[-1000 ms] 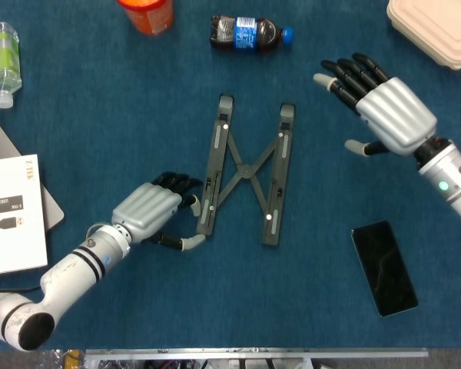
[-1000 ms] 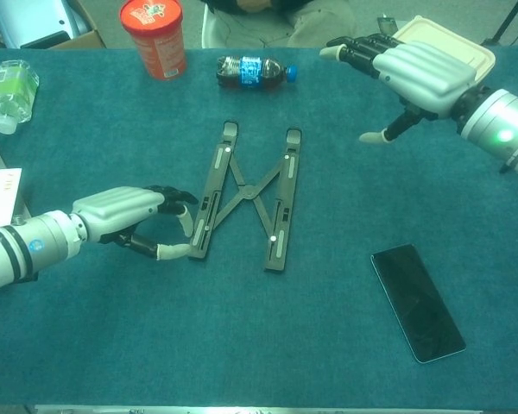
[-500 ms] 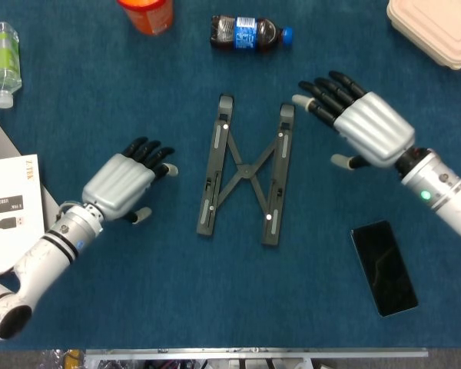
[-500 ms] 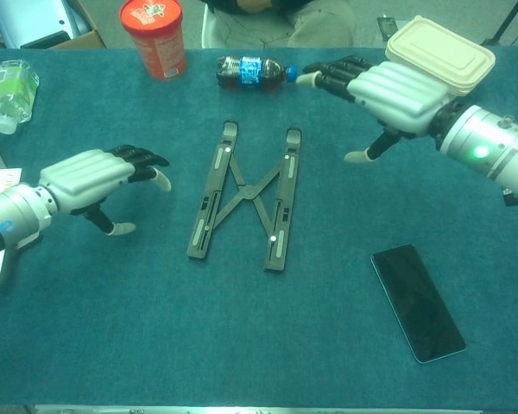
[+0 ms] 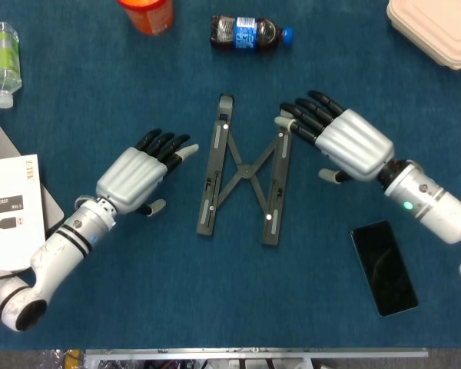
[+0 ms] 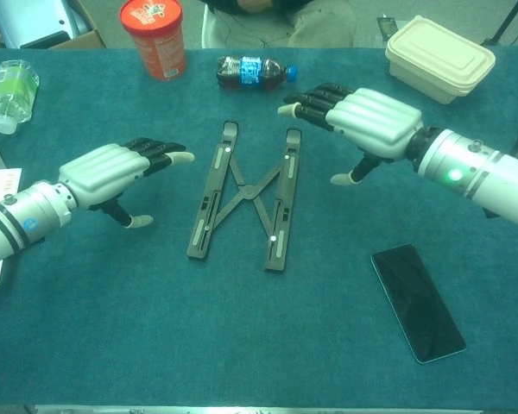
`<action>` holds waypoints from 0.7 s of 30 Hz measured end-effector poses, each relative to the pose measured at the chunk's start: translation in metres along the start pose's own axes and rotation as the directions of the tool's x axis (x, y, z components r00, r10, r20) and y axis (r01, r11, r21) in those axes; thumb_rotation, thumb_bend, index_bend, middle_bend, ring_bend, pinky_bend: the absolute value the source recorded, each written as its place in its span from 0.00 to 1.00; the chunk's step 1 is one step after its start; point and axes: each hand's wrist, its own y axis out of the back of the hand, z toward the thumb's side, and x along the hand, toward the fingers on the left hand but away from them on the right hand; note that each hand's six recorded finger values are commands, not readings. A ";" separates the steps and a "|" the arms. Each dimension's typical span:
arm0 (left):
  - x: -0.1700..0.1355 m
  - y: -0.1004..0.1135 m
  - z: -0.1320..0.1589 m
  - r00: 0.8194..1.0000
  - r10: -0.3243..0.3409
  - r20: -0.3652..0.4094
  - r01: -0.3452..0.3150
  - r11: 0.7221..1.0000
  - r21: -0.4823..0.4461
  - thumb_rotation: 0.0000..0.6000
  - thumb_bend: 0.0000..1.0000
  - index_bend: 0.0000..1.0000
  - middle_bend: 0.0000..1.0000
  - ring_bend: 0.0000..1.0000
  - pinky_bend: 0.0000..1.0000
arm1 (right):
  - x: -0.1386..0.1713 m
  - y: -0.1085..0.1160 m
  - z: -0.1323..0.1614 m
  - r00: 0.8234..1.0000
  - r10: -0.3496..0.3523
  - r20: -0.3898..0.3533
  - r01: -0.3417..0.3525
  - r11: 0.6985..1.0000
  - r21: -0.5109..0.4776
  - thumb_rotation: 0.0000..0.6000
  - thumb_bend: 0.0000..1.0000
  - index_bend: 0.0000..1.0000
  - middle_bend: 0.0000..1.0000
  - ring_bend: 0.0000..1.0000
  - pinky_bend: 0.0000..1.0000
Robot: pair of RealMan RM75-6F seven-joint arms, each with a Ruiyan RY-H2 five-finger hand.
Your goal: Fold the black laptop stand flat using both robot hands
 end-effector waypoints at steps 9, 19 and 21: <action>0.013 -0.008 0.005 1.000 -0.022 -0.020 0.022 0.999 -0.023 1.00 0.25 0.00 0.00 0.00 0.00 | -0.008 -0.017 0.006 1.000 0.022 -0.011 -0.022 1.000 -0.002 1.00 0.12 0.00 0.00 0.00 0.00; 0.019 -0.015 0.012 0.999 -0.030 -0.017 0.030 0.999 -0.044 1.00 0.25 0.00 0.00 0.00 0.00 | -0.018 -0.033 0.011 0.999 0.044 -0.020 -0.043 0.999 0.018 1.00 0.12 0.00 0.00 0.00 0.00; 0.019 -0.014 0.013 0.999 -0.028 -0.017 0.027 0.999 -0.047 1.00 0.25 0.00 0.00 0.00 0.00 | -0.021 -0.036 0.012 0.999 0.045 -0.024 -0.044 0.999 0.028 1.00 0.12 0.00 0.00 0.00 0.00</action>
